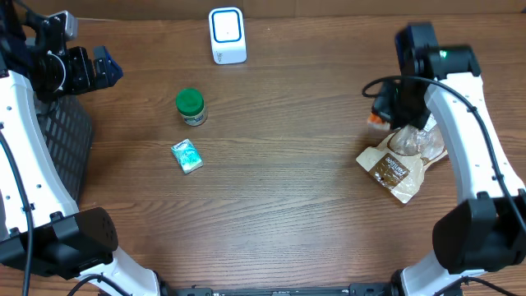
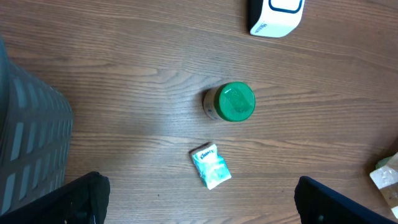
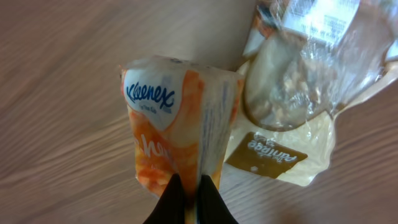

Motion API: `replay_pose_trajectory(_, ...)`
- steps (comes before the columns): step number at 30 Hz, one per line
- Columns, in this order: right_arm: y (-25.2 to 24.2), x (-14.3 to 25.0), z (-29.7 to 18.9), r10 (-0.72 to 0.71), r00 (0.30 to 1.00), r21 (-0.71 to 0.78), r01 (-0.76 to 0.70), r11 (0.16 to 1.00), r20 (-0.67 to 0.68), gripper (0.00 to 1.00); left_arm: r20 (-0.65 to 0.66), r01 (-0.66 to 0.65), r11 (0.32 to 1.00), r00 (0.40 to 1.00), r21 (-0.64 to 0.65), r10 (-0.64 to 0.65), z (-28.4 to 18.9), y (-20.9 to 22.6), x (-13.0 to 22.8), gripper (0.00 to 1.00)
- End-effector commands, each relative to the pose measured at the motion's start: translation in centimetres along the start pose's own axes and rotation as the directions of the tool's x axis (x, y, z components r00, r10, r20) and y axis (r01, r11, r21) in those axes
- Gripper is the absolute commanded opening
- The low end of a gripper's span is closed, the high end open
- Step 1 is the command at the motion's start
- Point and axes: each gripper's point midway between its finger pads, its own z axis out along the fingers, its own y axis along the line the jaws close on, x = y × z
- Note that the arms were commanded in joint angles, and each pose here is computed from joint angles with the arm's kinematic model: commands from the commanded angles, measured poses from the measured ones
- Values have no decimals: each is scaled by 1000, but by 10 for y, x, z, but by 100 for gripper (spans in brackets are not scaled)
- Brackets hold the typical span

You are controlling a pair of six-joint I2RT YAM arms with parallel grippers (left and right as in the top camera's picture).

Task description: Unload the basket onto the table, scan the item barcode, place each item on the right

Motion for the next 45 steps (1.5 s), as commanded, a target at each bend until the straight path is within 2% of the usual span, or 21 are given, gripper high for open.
replay_pose_trajectory(1, -19, 10, 33, 74, 995, -3, -75, 997, -67, 4, 36, -30, 1000, 999, -5, 30, -13, -4, -3, 100)
replay_pose_trajectory(8, -40, 20, 60, 64, 991, 7, -63, 998, -117, 35, 36, -30, 1000, 999, -5, 30, -13, -4, -3, 100)
replay_pose_trajectory(10, -27, 23, 56, 13, 989, -75, -24, 997, -146, 57, 36, -30, 1000, 999, -5, 30, -13, -4, -3, 100)
replay_pose_trajectory(11, -17, 25, 52, -19, 987, -132, -2, 991, -160, 64, 36, -30, 1000, 999, -5, 30, -13, -4, -3, 100)
replay_pose_trajectory(13, 0, 27, 40, -79, 982, -234, 37, 971, -172, 70, 36, -30, 1000, 999, -5, 30, -13, -4, -3, 100)
replay_pose_trajectory(17, 24, 25, 0, -159, 976, -378, 92, 921, -149, 72, 36, -30, 1000, 999, -5, 30, -13, -4, -3, 100)
replay_pose_trajectory(20, 41, 21, -39, -208, 975, -480, 144, 865, -82, 72, 36, -30, 1000, 999, -5, 30, -13, -4, -3, 99)
replay_pose_trajectory(24, 45, 13, -81, -221, 974, -511, 210, 834, 41, 73, 36, -30, 1000, 999, -5, 30, -13, -4, -3, 99)
replay_pose_trajectory(26, 46, 13, -93, -220, 972, -517, 228, 825, 78, 78, 36, -30, 1000, 999, -5, 30, -13, -4, -3, 100)
replay_pose_trajectory(29, 44, 13, -101, -221, 969, -513, 244, 823, 106, 80, 36, -30, 1000, 999, -5, 30, -13, -4, -3, 99)
replay_pose_trajectory(45, 40, 24, -98, -245, 967, -495, 249, 833, 74, 80, 36, -30, 1000, 999, -5, 30, -13, -4, -3, 100)
